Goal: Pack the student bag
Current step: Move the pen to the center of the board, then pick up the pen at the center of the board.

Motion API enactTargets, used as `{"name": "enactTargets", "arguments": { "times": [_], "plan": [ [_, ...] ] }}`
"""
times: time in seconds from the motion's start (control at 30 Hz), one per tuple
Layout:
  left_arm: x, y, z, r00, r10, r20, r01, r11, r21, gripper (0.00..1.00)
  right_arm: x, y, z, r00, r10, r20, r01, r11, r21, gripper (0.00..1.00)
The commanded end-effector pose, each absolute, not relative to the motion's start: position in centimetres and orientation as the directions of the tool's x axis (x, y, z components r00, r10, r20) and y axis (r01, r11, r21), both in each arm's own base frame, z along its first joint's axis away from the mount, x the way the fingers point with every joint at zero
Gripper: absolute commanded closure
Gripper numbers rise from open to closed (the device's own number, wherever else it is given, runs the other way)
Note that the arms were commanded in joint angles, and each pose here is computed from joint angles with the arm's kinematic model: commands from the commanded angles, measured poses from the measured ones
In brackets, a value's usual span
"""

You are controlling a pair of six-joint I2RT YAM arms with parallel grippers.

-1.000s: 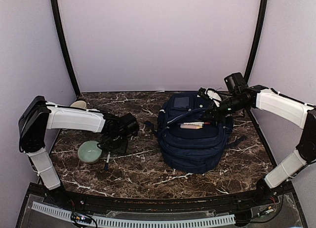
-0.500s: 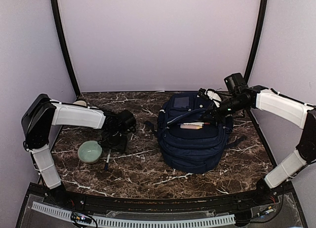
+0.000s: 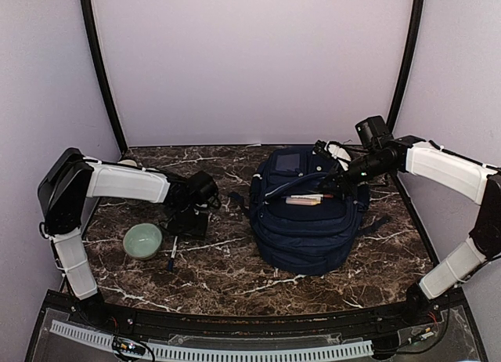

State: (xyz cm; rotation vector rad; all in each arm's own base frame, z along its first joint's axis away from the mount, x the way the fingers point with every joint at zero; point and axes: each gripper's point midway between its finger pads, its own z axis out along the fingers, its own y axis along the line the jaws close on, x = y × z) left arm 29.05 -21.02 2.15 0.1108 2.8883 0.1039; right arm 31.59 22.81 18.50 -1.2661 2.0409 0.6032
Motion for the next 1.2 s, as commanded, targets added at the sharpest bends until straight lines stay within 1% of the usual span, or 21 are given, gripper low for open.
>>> {"name": "enactTargets", "arguments": {
  "times": [0.0,0.07,0.13,0.2,0.3,0.43,0.57,0.73,0.9,1.13,1.17],
  "plan": [
    [28.3,-24.6,2.6,-0.964,0.120,-0.239,0.143,0.986,-0.082,0.47,32.1,23.7,19.5,-0.261,-0.574,-0.777,-0.919,0.394,0.018,1.00],
    [28.2,-26.2,4.1,-0.939,0.179,-0.294,0.216,0.972,-0.097,0.50,32.0,23.7,19.4,-0.263,-0.576,-0.774,-0.920,0.391,0.021,1.00],
    [28.3,-26.2,5.5,-0.923,0.197,-0.330,0.226,0.973,-0.052,0.51,32.0,23.7,19.4,-0.262,-0.575,-0.775,-0.921,0.390,0.022,1.00],
    [28.5,-25.2,6.0,-0.923,0.190,-0.334,0.202,0.979,-0.001,0.50,32.0,23.8,19.4,-0.264,-0.574,-0.775,-0.921,0.388,0.026,1.00],
    [28.5,-22.7,6.0,-0.928,0.180,-0.327,0.150,0.982,0.115,0.45,31.9,23.8,19.4,-0.262,-0.575,-0.775,-0.922,0.386,0.025,1.00],
    [28.4,-20.1,5.4,-0.944,0.136,-0.302,0.079,0.978,0.191,0.40,31.9,23.8,19.4,-0.262,-0.575,-0.775,-0.922,0.386,0.025,1.00],
    [28.0,-19.3,5.1,-0.951,0.100,-0.292,0.044,0.980,0.192,0.39,31.9,23.8,19.5,-0.260,-0.574,-0.777,-0.923,0.385,0.024,1.00],
    [27.5,-19.1,4.5,-0.958,0.094,-0.271,0.042,0.981,0.191,0.39,31.8,23.8,19.4,-0.260,-0.575,-0.775,-0.924,0.382,0.027,1.00],
    [26.1,-19.4,3.0,-0.975,0.084,-0.208,0.051,0.986,0.157,0.41,31.8,23.8,19.4,-0.259,-0.576,-0.776,-0.924,0.381,0.026,1.00],
    [24.6,-19.5,1.6,-0.986,0.061,-0.154,0.043,0.992,0.114,0.50,31.7,23.8,19.4,-0.257,-0.576,-0.776,-0.926,0.378,0.026,1.00],
    [24.4,-19.5,1.6,-0.987,0.057,-0.150,0.040,0.993,0.113,0.53,31.7,23.8,19.4,-0.256,-0.576,-0.776,-0.926,0.377,0.024,1.00]
  ]
}}
